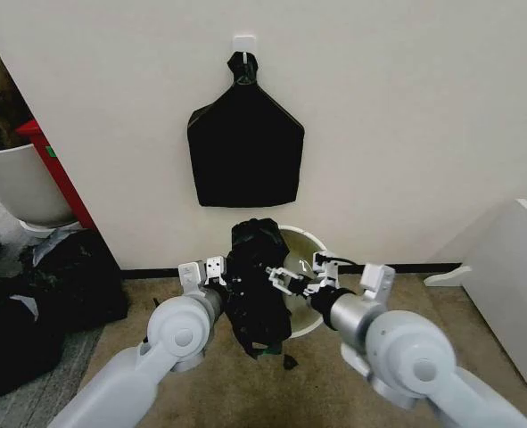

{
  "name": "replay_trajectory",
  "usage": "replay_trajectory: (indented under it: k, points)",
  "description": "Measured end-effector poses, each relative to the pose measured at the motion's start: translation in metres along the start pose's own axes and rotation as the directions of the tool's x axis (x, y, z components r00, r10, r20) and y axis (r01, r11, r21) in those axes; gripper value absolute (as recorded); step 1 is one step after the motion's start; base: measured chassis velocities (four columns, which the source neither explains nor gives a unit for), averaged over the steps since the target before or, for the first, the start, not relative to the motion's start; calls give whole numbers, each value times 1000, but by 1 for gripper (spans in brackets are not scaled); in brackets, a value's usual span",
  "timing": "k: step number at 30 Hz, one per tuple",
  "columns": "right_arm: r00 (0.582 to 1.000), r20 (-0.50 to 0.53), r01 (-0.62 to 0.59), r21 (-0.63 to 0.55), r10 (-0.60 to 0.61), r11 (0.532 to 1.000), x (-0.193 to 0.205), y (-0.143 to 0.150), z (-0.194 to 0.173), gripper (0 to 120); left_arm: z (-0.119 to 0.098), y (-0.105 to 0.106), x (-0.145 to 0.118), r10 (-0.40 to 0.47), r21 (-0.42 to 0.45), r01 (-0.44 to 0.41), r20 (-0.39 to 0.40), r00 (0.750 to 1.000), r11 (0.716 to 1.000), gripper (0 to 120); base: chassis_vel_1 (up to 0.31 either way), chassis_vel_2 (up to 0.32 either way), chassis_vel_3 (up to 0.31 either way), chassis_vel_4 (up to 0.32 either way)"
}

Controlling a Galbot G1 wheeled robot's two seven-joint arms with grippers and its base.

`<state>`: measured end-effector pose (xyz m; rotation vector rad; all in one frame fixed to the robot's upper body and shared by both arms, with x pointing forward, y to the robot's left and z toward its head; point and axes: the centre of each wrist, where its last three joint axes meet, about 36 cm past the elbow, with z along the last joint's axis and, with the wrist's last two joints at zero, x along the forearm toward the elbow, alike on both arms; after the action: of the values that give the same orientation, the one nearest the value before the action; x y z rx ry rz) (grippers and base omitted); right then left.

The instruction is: Place the garbage bag over the trash bin.

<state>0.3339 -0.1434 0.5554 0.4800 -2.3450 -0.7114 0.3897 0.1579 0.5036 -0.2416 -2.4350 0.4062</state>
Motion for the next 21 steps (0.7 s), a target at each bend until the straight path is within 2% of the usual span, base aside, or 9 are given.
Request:
replay_trajectory:
  k: [6, 11, 17, 19, 21]
  points:
    - [1000, -8, -21, -12, 21, 1000, -17, 6, 1, 99, 0, -3, -1, 11, 0, -11, 2, 1000, 1000, 0, 0, 0, 0, 0]
    - [999, 7, -51, -21, 51, 998, -33, 9, -5, 93, -2, -4, -1, 14, -3, -14, 7, 1000, 1000, 0, 0, 0, 0, 0]
    - [999, 5, -54, -85, 54, 995, -36, 7, -8, 68, -5, -3, -5, 17, 1, -17, 13, 1000, 1000, 0, 0, 0, 0, 0]
    - [998, 6, -56, -87, 56, 995, -37, 6, -8, 65, -5, -3, -5, 18, 2, -18, 14, 1000, 1000, 0, 0, 0, 0, 0]
    - [996, 28, -77, -66, 79, 995, -42, 4, -4, 54, -6, -3, -7, 19, 6, -19, 18, 1000, 1000, 0, 0, 0, 0, 0]
